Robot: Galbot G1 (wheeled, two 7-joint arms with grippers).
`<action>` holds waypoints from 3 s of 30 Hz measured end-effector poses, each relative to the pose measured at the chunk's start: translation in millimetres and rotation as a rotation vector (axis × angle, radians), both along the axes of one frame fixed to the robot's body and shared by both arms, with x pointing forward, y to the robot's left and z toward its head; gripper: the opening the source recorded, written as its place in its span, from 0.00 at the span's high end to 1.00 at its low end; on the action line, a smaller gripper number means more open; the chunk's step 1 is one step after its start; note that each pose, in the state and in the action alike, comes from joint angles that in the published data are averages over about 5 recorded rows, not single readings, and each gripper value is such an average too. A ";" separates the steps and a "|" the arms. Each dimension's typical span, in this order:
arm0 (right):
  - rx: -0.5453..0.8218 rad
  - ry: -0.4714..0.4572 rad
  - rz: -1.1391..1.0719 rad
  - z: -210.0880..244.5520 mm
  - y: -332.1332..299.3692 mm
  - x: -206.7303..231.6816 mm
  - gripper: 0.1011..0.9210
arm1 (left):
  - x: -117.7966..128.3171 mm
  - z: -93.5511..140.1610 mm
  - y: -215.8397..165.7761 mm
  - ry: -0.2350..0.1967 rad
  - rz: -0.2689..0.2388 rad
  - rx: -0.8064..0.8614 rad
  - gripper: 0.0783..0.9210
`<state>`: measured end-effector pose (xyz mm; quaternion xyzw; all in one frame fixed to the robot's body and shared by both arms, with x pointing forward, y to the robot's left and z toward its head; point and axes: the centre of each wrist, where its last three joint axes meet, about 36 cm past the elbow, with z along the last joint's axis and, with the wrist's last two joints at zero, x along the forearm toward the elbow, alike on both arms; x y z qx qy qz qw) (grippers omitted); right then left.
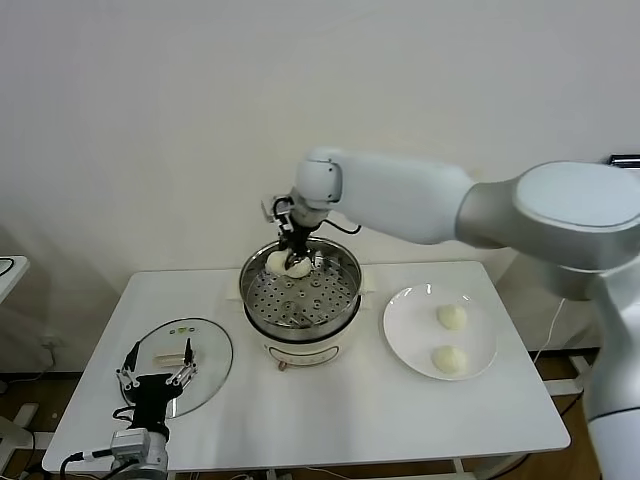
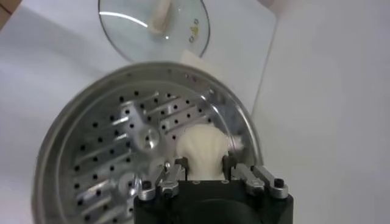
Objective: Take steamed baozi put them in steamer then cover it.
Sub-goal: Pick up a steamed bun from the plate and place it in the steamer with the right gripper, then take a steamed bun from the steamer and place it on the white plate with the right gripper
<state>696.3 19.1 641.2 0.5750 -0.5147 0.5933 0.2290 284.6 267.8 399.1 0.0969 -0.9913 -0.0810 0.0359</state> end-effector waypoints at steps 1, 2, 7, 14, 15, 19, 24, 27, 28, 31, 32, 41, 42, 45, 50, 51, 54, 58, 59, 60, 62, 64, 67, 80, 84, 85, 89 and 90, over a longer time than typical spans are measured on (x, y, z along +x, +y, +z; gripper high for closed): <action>-0.003 0.003 -0.003 -3.7 1.9 0.2 0.64 | 0.2 0.1 0.4 0.000 0.000 0.000 0.12; -0.005 0.005 -0.006 -7.1 3.7 0.3 0.64 | 0.4 0.1 0.9 -0.001 0.001 0.001 0.12; -0.012 0.018 -0.020 -22.1 11.0 0.8 0.64 | 1.6 -0.6 2.5 0.000 0.001 0.001 0.12; -0.005 0.041 -0.045 -38.5 16.1 2.3 0.64 | 3.1 -2.5 2.3 0.003 0.000 0.000 0.12; -0.004 0.044 -0.049 -40.9 16.2 2.7 0.64 | 3.2 -2.7 2.3 0.004 0.000 0.000 0.12; 0.001 0.055 -0.063 -49.9 16.7 4.3 0.64 | 3.4 -2.9 2.8 0.004 0.000 0.001 0.12; 0.013 0.064 -0.079 -58.8 17.4 6.0 0.64 | 3.5 -3.8 2.7 0.006 -0.001 0.000 0.12; 0.020 0.067 -0.087 -62.0 16.9 7.1 0.64 | 3.9 -5.1 2.1 0.008 -0.001 -0.002 0.12; 0.022 0.067 -0.090 -62.5 16.7 7.6 0.64 | 4.0 -5.4 2.0 0.008 -0.002 -0.002 0.12; 0.030 0.067 -0.096 -63.0 16.4 8.9 0.64 | 4.6 -5.7 1.9 0.008 -0.002 -0.003 0.12; 0.032 0.067 -0.098 -63.1 16.5 9.1 0.64 | 4.8 -5.6 1.8 0.008 -0.002 -0.003 0.12; 0.041 0.073 -0.098 -65.4 17.8 8.3 0.41 | 5.1 -5.6 1.1 0.007 -0.003 -0.004 0.12; 0.040 0.073 -0.098 -65.4 17.8 8.3 0.38 | 5.0 -5.6 1.0 0.007 -0.003 -0.004 0.12; 0.040 0.073 -0.096 -64.5 18.2 8.0 0.27 | 4.7 -5.4 0.8 0.007 -0.002 -0.004 0.12; 0.045 0.066 -0.092 -56.7 19.7 7.6 0.14 | 3.7 -5.6 0.0 0.008 -0.001 -0.005 0.12; 0.045 0.064 -0.091 -54.5 19.9 7.5 0.13 | 3.6 -5.6 -0.1 0.008 -0.001 -0.005 0.12; 0.044 0.057 -0.085 -46.3 20.4 7.4 0.12 | 3.4 -5.3 -0.5 0.007 -0.001 -0.007 0.12; 0.033 0.040 -0.072 -31.5 20.1 7.4 0.12 | 3.3 -5.1 -1.3 0.007 -0.002 -0.008 0.12; 0.029 0.034 -0.068 -27.3 19.8 7.4 0.12 | 3.2 -5.4 -1.5 0.008 -0.002 -0.009 0.12; 0.023 0.026 -0.064 -22.5 19.2 7.6 0.12 | 3.2 -5.6 -1.7 0.009 -0.002 -0.009 0.12; 0.010 0.007 -0.056 -12.2 17.1 8.3 0.12 | 2.8 -6.1 -2.3 0.011 -0.003 -0.011 0.12; -0.005 -0.014 -0.051 -1.2 13.3 9.4 0.12 | 2.3 -6.1 -3.5 0.012 -0.005 -0.014 0.12; -0.028 -0.048 -0.053 14.4 2.7 11.8 0.12 | 1.6 -6.0 -5.7 0.012 -0.008 -0.016 0.12; -0.094 -0.148 -0.107 50.3 -104.1 17.2 0.12 | -3.7 -8.0 -13.7 0.023 -0.027 -0.001 0.12; -0.102 -0.158 -0.137 45.7 -155.0 11.9 0.12 | -5.1 -9.2 -14.9 0.028 -0.034 0.011 0.12; -0.104 -0.158 -0.144 43.0 -168.3 9.4 0.12 | -5.3 -9.5 -15.3 0.029 -0.035 0.013 0.12; -0.104 -0.151 -0.173 27.1 -221.5 -5.1 0.12 | -6.5 -11.3 -17.2 0.035 -0.041 0.022 0.12; -0.103 -0.147 -0.179 22.3 -234.1 -9.7 0.12 | -7.1 -12.0 -17.7 0.037 -0.042 0.025 0.12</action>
